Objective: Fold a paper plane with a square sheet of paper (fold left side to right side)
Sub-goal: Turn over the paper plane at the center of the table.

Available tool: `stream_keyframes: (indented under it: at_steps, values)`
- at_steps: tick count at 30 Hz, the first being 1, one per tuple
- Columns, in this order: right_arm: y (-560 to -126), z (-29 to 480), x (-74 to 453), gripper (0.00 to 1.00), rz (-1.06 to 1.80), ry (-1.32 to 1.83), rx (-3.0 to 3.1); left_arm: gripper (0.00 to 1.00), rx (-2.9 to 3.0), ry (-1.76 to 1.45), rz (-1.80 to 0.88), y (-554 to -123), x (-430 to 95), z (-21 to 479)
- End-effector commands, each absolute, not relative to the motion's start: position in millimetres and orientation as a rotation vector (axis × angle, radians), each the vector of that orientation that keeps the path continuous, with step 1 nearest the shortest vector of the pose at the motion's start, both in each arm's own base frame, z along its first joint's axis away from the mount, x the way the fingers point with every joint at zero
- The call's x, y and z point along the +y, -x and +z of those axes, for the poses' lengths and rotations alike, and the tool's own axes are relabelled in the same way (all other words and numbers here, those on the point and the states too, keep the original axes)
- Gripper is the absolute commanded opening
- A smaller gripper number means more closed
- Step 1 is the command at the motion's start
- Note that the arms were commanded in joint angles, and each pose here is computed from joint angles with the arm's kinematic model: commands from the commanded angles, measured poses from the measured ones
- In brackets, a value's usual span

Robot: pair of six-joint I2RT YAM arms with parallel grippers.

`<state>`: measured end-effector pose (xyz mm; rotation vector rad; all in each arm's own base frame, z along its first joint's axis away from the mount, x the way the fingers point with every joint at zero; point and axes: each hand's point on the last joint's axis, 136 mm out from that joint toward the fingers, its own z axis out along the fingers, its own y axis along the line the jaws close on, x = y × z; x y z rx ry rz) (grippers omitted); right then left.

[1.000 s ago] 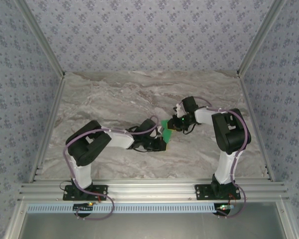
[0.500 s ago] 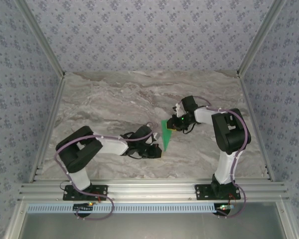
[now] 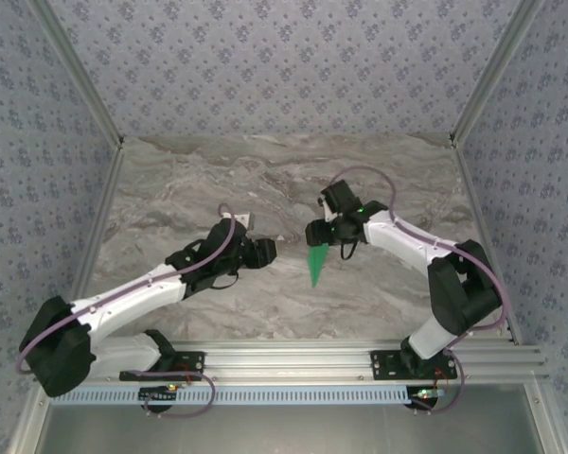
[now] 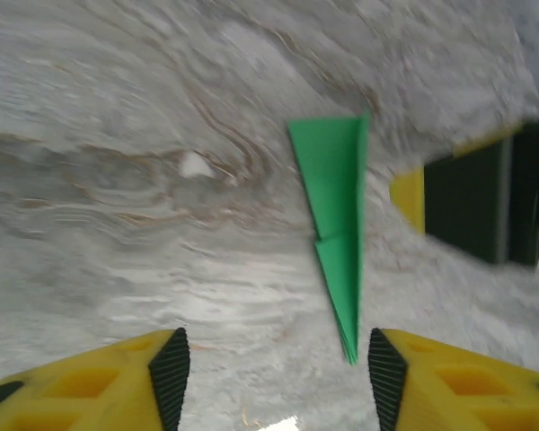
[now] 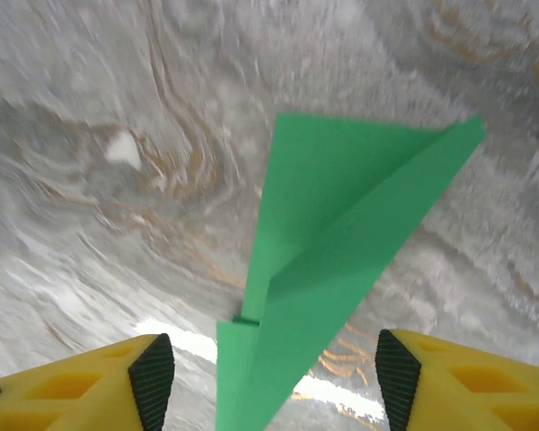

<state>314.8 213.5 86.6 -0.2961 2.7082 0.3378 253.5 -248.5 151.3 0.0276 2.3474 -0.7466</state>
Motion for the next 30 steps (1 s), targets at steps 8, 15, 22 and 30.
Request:
stream_keyframes:
  at_steps: [8,15,22,30]
  values:
    - [-306,40,193,0.53,-0.039,0.238,2.837,0.63,2.303,0.141,-0.592,-253,-201,143]
    - [-303,61,200,0.15,0.047,0.251,2.801,0.64,2.299,0.141,-0.557,-251,-194,145]
    - [-289,103,237,0.0,0.486,0.368,2.664,0.65,2.292,0.147,-0.536,-251,-190,149]
    - [-282,68,242,0.0,0.913,0.241,2.659,0.65,2.283,0.151,-0.527,-251,-186,151]
